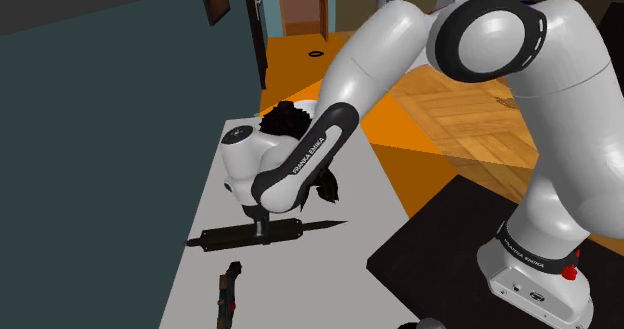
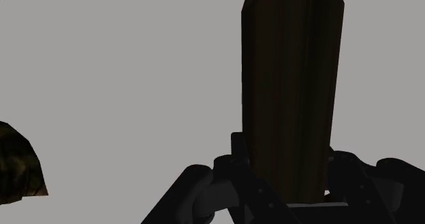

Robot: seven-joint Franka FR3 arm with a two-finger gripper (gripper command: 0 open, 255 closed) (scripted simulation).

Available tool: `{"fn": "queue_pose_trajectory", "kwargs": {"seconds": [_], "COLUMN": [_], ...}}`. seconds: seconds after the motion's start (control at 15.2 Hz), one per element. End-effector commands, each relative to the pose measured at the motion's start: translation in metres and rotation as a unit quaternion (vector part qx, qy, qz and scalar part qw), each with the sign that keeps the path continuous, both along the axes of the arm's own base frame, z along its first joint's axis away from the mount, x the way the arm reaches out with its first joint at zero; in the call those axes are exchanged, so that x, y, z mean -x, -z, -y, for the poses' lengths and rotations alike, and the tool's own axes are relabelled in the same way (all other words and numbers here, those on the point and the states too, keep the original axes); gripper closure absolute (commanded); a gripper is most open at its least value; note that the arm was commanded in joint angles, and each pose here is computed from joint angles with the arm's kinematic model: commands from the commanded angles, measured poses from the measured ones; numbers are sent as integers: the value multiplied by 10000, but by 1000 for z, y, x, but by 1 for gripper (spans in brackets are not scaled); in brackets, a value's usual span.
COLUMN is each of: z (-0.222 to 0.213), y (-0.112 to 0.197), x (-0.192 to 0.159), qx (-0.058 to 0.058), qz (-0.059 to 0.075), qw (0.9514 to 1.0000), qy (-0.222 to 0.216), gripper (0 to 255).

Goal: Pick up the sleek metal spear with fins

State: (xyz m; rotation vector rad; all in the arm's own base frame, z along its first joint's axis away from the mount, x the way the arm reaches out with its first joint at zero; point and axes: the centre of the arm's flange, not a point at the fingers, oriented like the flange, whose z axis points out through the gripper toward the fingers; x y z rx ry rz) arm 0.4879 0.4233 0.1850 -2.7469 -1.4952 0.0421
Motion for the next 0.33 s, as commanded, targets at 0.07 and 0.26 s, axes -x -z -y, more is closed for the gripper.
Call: {"fn": "queue_pose_trajectory", "kwargs": {"seconds": [0.07, 0.26], "z": [0, 0], "y": [-17, -23], "x": [1, 1], "qx": [-1, -1], "qz": [1, 1], "qw": [10000, 10000], "qy": [1, 1], "gripper": [255, 255]}}
